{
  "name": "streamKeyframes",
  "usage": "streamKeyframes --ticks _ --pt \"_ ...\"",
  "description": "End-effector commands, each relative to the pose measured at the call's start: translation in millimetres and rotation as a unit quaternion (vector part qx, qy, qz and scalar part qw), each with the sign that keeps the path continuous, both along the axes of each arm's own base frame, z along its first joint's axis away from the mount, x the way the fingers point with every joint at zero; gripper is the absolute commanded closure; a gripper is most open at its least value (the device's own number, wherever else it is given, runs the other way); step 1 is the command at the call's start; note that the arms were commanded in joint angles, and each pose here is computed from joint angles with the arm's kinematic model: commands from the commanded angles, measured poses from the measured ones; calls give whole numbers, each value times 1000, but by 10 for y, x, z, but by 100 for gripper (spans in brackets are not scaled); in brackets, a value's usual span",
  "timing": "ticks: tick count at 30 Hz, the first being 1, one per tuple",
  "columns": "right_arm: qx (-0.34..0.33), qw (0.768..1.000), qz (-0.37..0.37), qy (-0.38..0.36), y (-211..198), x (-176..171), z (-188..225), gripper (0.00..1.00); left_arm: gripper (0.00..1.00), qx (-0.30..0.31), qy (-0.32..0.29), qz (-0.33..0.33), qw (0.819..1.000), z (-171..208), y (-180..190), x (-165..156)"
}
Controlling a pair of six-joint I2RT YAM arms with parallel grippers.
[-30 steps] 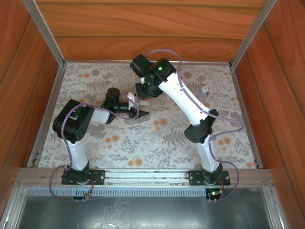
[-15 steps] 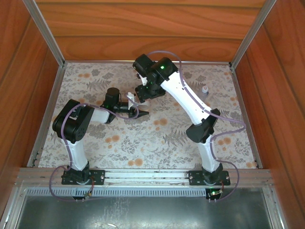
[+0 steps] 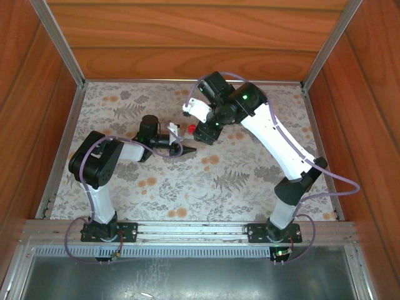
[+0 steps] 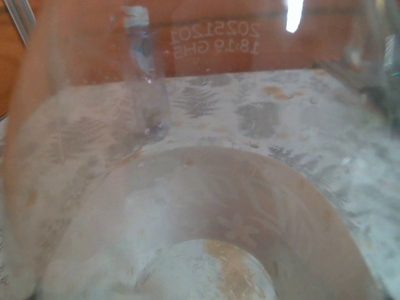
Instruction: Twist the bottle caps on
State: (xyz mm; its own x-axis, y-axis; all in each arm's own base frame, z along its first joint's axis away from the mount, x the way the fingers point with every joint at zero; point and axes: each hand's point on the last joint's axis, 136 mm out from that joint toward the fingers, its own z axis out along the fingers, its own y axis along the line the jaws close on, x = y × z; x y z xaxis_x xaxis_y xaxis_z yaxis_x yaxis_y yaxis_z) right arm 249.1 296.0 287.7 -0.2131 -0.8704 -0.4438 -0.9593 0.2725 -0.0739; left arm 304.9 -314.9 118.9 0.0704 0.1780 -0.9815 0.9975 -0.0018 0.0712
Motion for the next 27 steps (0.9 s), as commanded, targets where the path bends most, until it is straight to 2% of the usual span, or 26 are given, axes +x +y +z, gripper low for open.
streamKeyframes --ticks 1,5,12,24,27 --pt "12 990 138 -25 89 -42 -89 26 44 63 104 -11 993 -509 46 -285" --pt "28 987 159 -11 158 6 -112 29 44 68 105 -15 992 -525 40 -319" --pt "12 987 158 -5 177 111 -199 34 44 76 107 -16 991 -556 49 -329" --pt "-5 989 148 -1 193 243 -306 53 44 81 108 -15 991 -579 52 -324" --pt "-8 989 147 3 184 238 -325 55 44 82 108 -15 991 -577 51 -322"
